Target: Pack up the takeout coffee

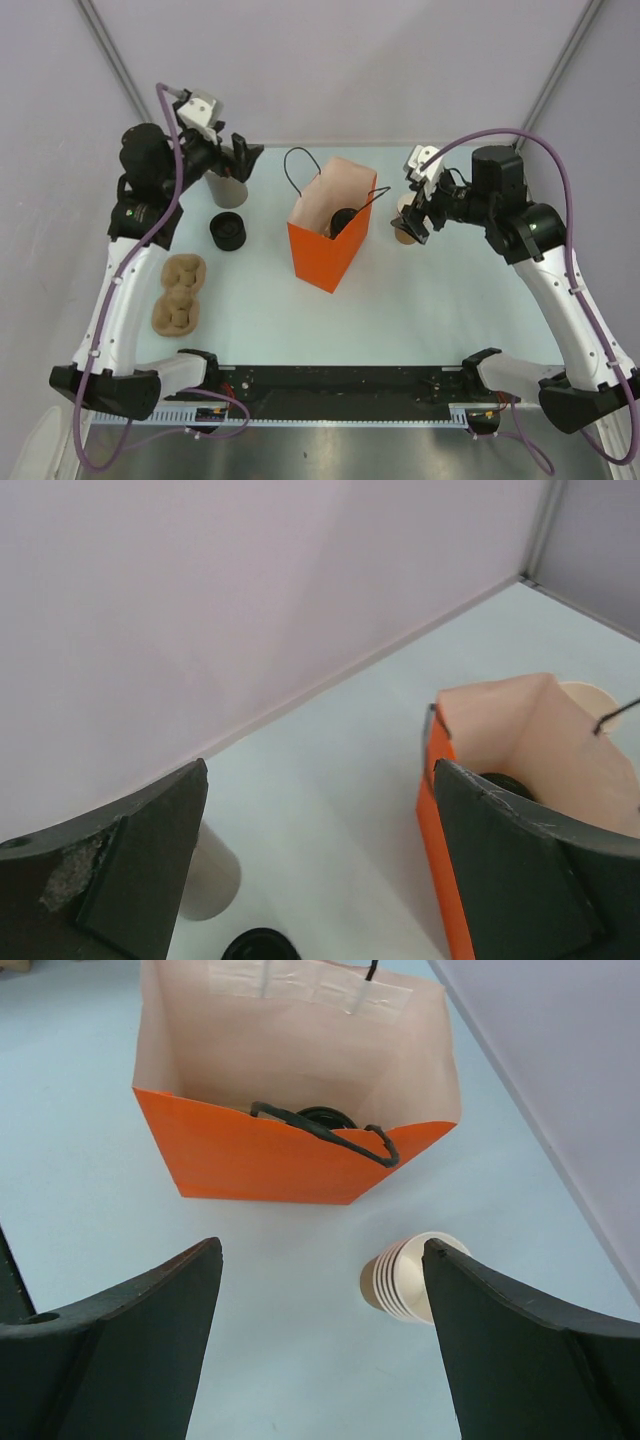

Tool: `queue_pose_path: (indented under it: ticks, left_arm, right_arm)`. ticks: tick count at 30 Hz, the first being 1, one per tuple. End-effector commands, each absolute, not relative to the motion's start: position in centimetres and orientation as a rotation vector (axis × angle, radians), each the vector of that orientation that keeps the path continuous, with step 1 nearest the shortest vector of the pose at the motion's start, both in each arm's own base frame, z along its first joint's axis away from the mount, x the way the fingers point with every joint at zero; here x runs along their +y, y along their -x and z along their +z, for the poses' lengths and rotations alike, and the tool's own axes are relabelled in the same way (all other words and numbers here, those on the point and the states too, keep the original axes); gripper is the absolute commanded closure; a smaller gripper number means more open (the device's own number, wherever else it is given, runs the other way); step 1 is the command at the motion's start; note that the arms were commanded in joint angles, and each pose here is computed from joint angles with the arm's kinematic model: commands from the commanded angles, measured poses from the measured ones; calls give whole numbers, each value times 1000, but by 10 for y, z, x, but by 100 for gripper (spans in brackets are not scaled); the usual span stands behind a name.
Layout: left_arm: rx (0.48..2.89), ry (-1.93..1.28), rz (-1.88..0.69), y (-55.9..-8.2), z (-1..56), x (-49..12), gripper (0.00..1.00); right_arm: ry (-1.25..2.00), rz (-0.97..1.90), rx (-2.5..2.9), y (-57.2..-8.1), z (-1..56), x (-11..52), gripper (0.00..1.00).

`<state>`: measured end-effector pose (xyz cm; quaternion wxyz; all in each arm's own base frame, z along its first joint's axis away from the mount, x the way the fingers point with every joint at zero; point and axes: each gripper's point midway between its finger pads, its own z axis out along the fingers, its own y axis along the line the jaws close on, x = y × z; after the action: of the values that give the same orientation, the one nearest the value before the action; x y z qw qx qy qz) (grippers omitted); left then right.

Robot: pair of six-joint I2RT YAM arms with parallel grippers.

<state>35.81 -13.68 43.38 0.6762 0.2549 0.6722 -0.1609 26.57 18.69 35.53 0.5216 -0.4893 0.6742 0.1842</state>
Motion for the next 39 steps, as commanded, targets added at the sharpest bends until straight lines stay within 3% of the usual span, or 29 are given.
queue_pose_path:
  ticks: [1,10,29,39]
  left_arm:
    - [1483,-499,-313,-353,452,-102,0]
    - [1563,-381,-289,-369,419,-51,0]
    - [1623,-335,-265,-384,394,-36,1]
    - [1638,-286,-155,-411,385,-15,0]
  right_arm:
    - [1102,385,1461,-268,394,180,14]
    - [940,301,1480,-290,392,152,13]
    - [572,68,1565,-337,373,89,13]
    - [574,82,1588,-340,361,88,14]
